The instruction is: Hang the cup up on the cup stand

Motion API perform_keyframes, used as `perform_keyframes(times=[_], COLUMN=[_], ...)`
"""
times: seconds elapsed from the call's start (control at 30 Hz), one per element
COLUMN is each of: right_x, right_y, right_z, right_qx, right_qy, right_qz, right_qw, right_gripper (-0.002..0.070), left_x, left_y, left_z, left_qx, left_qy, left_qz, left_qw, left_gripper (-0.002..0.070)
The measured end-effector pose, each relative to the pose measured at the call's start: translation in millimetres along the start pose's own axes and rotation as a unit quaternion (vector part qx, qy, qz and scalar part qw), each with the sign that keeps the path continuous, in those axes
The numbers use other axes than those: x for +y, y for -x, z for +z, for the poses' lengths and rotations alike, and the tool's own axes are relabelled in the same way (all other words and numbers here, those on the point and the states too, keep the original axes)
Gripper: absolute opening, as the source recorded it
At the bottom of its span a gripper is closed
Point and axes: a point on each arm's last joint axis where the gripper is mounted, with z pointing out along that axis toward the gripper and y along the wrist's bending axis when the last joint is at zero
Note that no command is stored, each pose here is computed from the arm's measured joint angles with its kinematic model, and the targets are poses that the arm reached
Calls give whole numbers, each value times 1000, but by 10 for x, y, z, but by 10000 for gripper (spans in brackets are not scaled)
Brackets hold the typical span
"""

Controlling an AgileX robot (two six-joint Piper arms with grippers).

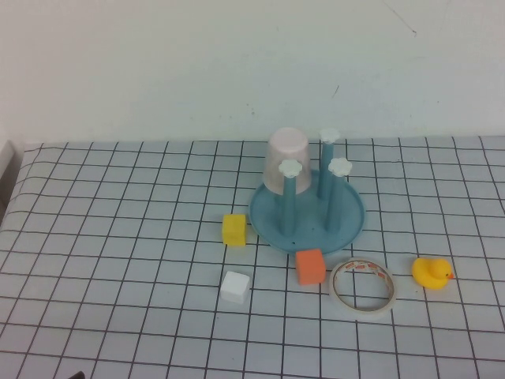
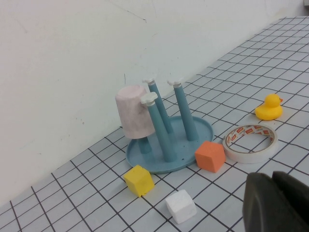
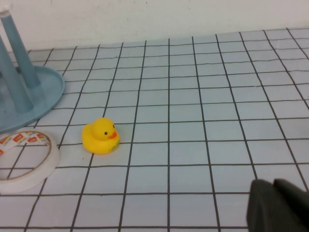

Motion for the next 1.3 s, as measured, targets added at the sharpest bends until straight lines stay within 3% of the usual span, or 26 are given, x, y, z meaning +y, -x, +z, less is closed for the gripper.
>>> perform_keyframes(times=[0.27, 0.43, 0.53, 0.73, 0.97, 1.1, 1.3], right_x=[0, 0, 0, 0, 0, 0, 0], right_y=[0, 0, 0, 0, 0, 2, 2], right_z=[0, 0, 0, 0, -1, -3, -3], right_qx=[0, 0, 0, 0, 1, 2, 2], right_qy=[0, 0, 0, 0, 0, 0, 0], right_qz=[0, 0, 0, 0, 0, 0, 0], right_qw=[1000, 1000, 1000, 1000, 1000, 1000, 1000], right_gripper=[0, 0, 0, 0, 0, 0, 0], left_x=[1, 25, 58, 172, 233, 253, 242], left_y=[-1, -84, -127, -274, -595, -631, -687], left_z=[0, 6, -10, -70, -117, -142, -151], left_qx=[0, 19, 29, 53, 73, 70, 99], left_qy=[1, 18, 49, 178, 299, 332, 335], left_qz=[4, 107, 120, 19, -107, -129, -145], left_qw=[1000, 994, 991, 982, 945, 932, 926], left_gripper=[-2, -3, -2, -3, -2, -2, -2])
